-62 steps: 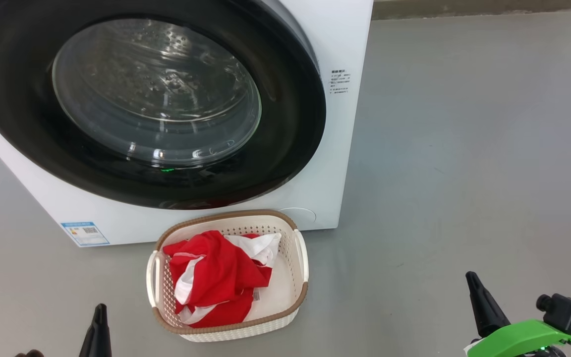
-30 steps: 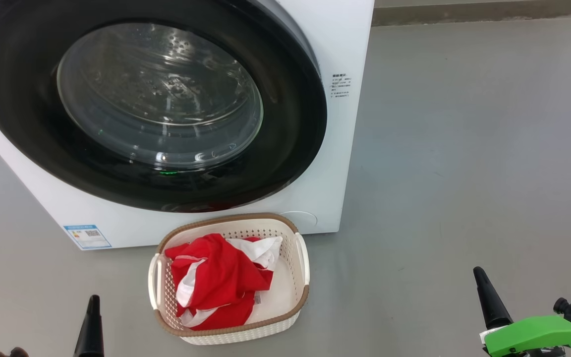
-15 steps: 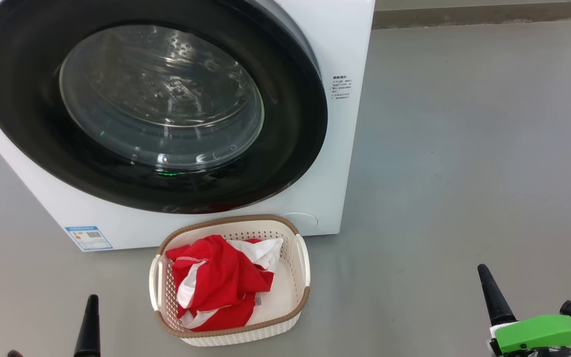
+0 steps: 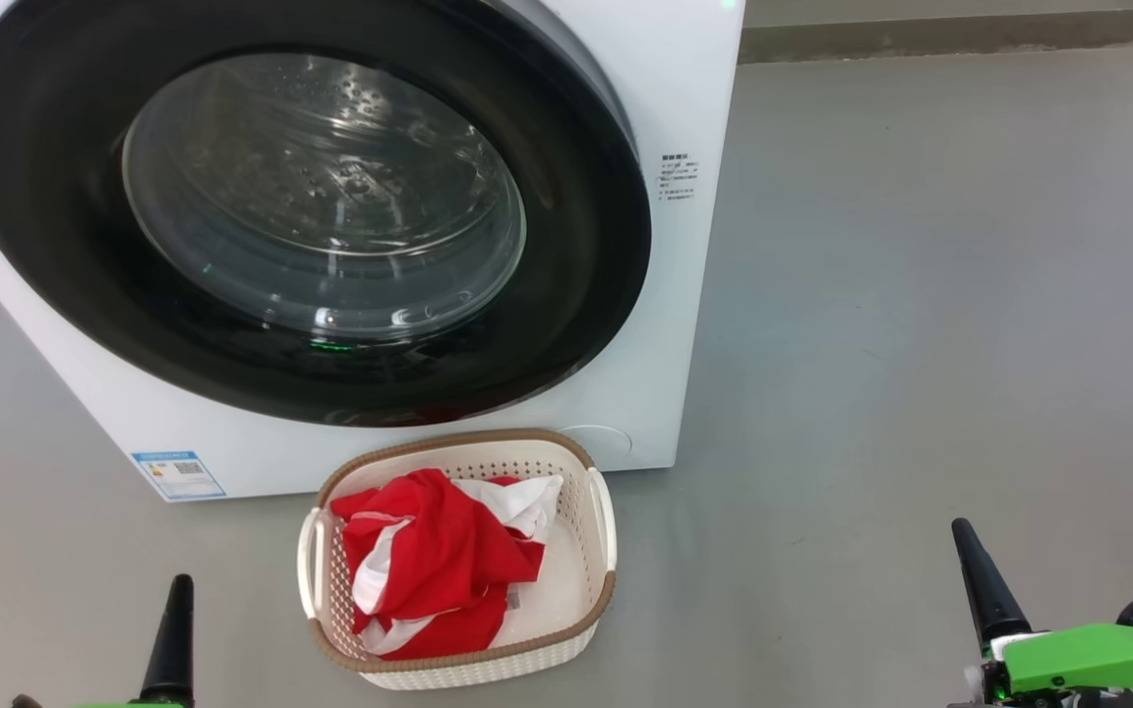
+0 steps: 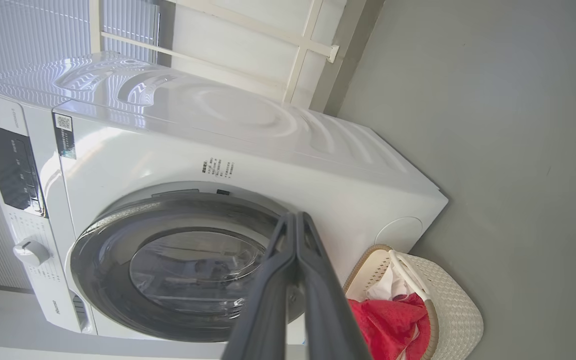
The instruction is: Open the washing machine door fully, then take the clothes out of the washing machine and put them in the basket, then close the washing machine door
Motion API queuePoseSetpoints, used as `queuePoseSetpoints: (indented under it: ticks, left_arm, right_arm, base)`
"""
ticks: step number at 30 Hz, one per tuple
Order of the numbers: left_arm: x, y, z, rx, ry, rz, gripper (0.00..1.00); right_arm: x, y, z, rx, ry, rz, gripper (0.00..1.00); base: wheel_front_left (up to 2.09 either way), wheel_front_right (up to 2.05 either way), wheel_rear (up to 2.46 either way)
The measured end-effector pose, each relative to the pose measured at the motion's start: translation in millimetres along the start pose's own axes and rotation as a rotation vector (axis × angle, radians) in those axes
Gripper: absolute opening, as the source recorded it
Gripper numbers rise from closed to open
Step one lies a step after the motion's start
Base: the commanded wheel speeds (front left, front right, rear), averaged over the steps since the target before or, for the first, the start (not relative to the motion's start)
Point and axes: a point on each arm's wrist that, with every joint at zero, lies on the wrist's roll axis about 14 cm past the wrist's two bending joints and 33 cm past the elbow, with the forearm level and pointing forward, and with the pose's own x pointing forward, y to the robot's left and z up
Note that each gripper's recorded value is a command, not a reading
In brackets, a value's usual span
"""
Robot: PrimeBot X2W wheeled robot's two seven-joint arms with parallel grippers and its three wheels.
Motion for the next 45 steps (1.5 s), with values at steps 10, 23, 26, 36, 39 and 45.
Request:
queuePoseSetpoints:
  ticks: [10, 23, 26, 36, 39, 45]
  left_arm:
    - [3.2, -7.6, 1.0, -0.096, 0.009, -0.024, 0.0]
    - [3.5, -12.6, 3.4, -0.225, 0.013, -0.045, 0.0]
    - [5.5, -16.7, 4.1, -0.256, 0.016, -0.058, 0.0]
    - [6.0, -17.5, 4.2, -0.258, 0.015, -0.06, 0.0]
    - [6.0, -17.5, 4.3, -0.258, 0.014, -0.06, 0.0]
    - [6.0, -17.5, 4.3, -0.258, 0.014, -0.06, 0.0]
  right_arm:
    - [-0.1, 4.1, 2.8, 0.109, -0.001, 0.016, 0.0]
    - [-0.4, 11.7, 5.2, 0.252, -0.002, 0.047, 0.0]
    - [-0.5, 13.1, 7.0, 0.281, -0.007, 0.053, 0.0]
    - [-0.4, 13.2, 6.5, 0.287, -0.008, 0.054, 0.0]
    - [-0.5, 13.2, 6.5, 0.287, -0.008, 0.054, 0.0]
    - [-0.4, 13.2, 6.5, 0.288, -0.008, 0.054, 0.0]
  base:
    - [0.0, 0.0, 0.0]
    - [0.0, 0.0, 0.0]
    - [0.0, 0.0, 0.0]
    - [0.0, 0.0, 0.0]
    - [0.0, 0.0, 0.0]
    - [0.0, 0.0, 0.0]
